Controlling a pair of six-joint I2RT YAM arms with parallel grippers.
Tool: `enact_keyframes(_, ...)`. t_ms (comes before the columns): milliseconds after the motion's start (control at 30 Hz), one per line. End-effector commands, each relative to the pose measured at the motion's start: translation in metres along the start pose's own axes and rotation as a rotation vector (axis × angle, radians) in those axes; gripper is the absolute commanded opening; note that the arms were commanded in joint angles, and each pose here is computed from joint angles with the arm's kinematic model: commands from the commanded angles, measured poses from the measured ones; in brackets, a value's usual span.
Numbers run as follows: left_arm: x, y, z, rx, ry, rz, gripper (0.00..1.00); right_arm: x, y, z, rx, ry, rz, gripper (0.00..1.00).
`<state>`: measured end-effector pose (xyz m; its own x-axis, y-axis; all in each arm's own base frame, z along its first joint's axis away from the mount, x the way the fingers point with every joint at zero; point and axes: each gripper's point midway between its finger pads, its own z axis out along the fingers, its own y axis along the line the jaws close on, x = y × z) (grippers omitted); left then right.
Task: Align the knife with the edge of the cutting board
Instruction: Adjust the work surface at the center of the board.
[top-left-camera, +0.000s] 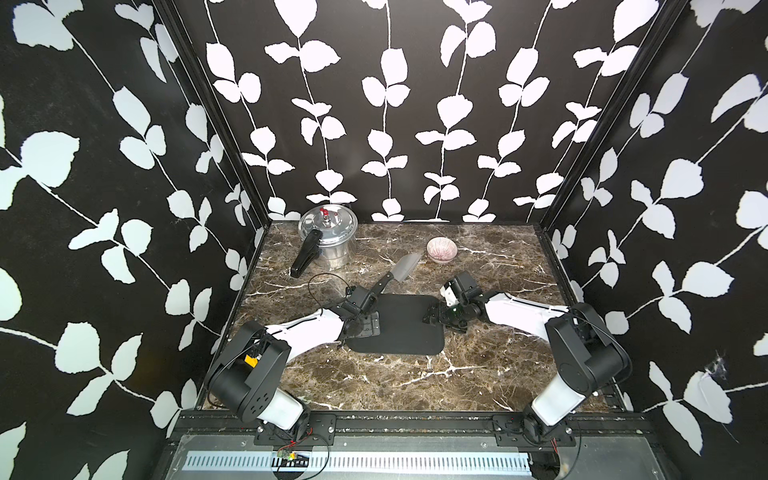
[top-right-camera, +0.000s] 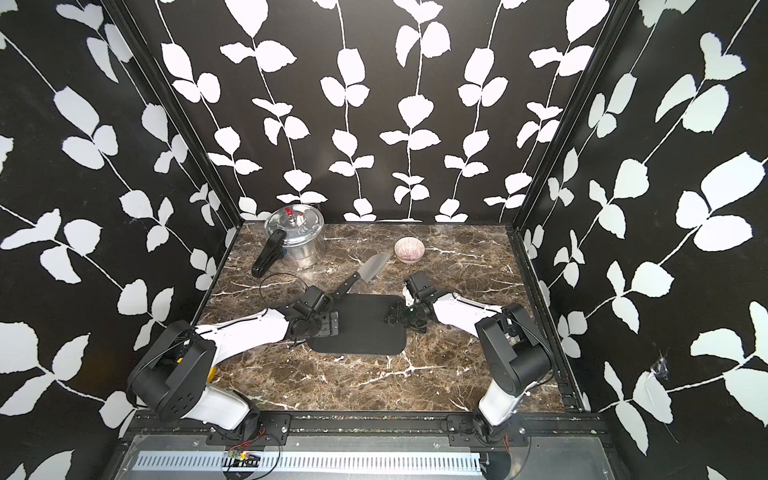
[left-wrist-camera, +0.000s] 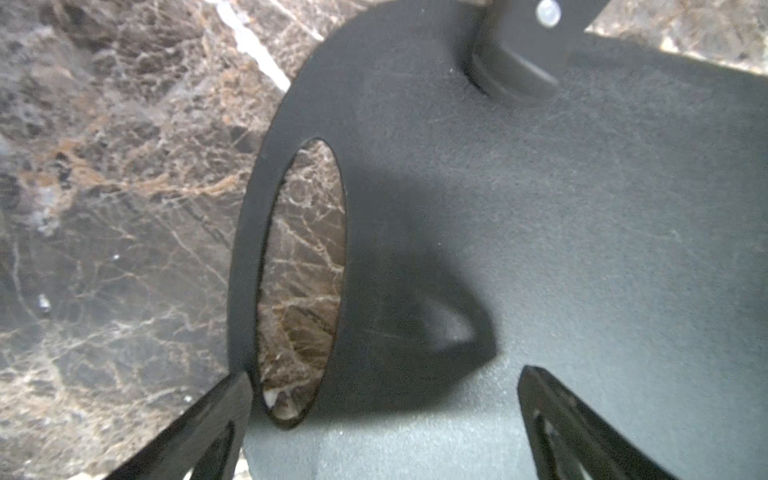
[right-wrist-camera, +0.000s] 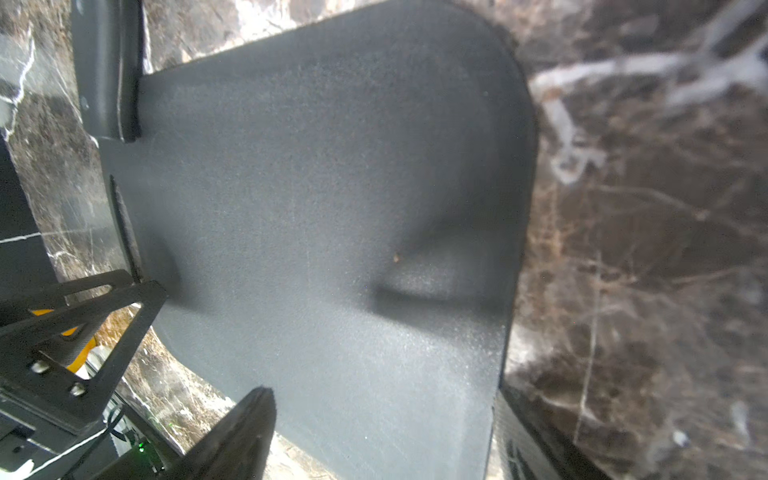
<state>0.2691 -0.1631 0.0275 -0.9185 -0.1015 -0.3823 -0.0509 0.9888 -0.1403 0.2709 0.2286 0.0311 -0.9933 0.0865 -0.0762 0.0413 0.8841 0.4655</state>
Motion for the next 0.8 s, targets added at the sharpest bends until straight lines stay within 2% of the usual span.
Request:
enact_keyframes(0,0.020,0.009,0.000,-0.023,0.073,-0.016,0.98,0.010,-0.011,0.010,0.040,0.050,-0.013,0.84)
enact_keyframes(333,0.004,0.009,-0.014,-0.047,0.032,-0.011,0.99,0.002,-0.002,0.002,0.029,0.032,-0.020,0.84)
enact_keyframes(600,-0.042,0.003,-0.050,-0.102,-0.076,0.101,0.98,-0.022,0.012,-0.023,0.008,-0.050,-0.047,0.85)
enact_keyframes(767,-0.070,-0.020,-0.060,-0.062,-0.123,0.190,0.99,-0.023,0.003,-0.014,0.019,-0.030,-0.027,0.85)
